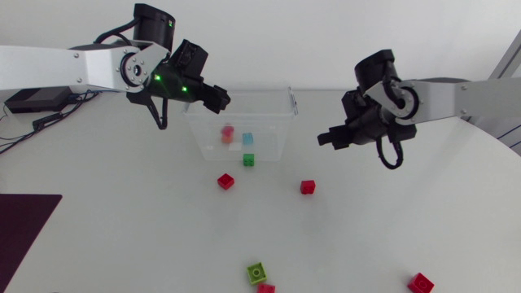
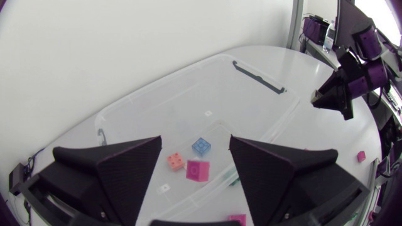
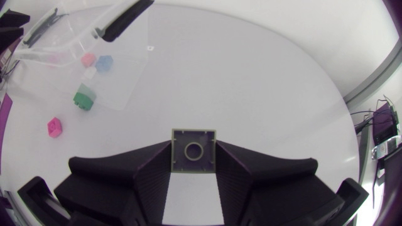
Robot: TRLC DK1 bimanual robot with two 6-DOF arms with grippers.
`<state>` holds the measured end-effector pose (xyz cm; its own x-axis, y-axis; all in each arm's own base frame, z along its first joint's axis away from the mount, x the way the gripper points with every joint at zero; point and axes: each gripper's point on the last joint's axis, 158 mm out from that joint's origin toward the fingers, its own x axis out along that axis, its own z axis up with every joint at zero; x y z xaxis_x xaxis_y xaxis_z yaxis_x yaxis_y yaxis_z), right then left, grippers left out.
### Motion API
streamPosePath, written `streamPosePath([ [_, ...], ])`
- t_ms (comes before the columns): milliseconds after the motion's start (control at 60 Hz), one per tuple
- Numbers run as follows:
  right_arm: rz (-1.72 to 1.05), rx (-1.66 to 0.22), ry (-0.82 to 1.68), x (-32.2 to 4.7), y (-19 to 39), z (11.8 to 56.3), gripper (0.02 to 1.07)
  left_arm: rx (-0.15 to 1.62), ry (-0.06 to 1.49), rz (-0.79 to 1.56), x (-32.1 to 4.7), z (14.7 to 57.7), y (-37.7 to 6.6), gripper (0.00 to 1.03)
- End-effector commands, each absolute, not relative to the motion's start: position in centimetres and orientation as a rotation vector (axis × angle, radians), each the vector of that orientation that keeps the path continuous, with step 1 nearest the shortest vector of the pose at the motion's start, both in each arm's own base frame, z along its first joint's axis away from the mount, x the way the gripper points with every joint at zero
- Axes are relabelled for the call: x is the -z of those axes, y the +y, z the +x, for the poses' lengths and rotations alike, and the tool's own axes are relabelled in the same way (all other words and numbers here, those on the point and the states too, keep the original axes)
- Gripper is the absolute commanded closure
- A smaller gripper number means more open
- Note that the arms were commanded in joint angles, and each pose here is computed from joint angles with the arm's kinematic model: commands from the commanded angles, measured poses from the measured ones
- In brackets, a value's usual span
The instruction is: Pick up the duplo bricks and place them in the container
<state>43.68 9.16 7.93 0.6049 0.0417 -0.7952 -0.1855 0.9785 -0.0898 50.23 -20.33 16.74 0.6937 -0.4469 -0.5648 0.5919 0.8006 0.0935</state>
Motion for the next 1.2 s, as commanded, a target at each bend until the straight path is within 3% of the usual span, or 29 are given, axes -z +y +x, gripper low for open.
streamPosePath([
  [0,-0.173,-0.141,0.874,-10.5,9.7,43.8,0.79,0.568,0.522,0.263,-18.0,50.7,-20.1,0.05],
  [217,-0.169,-0.192,0.773,-15.6,12.5,44.8,0.79,0.537,0.482,0.258,-21.6,47.9,-17.0,0.05],
  [350,-0.175,-0.232,0.723,-17.7,15.0,45.8,0.79,0.589,0.515,0.308,-20.6,44.1,-16.5,0.05],
  [750,-0.206,-0.327,0.664,-18.9,21.8,48.5,0.78,0.804,0.721,0.445,-9.0,35.5,-17.0,0.05],
  [1117,-0.247,-0.378,0.645,-15.9,26.5,52.1,0.77,0.874,0.812,0.488,-1.4,35.8,-18.7,0.05],
  [1150,-0.250,-0.380,0.649,-15.5,26.8,52.4,0.71,0.874,0.828,0.494,-0.6,35.9,-18.8,0.05],
  [1183,-0.260,-0.383,0.658,-14.9,27.1,52.7,0.47,0.871,0.839,0.503,0.0,36.2,-18.9,0.05],
])
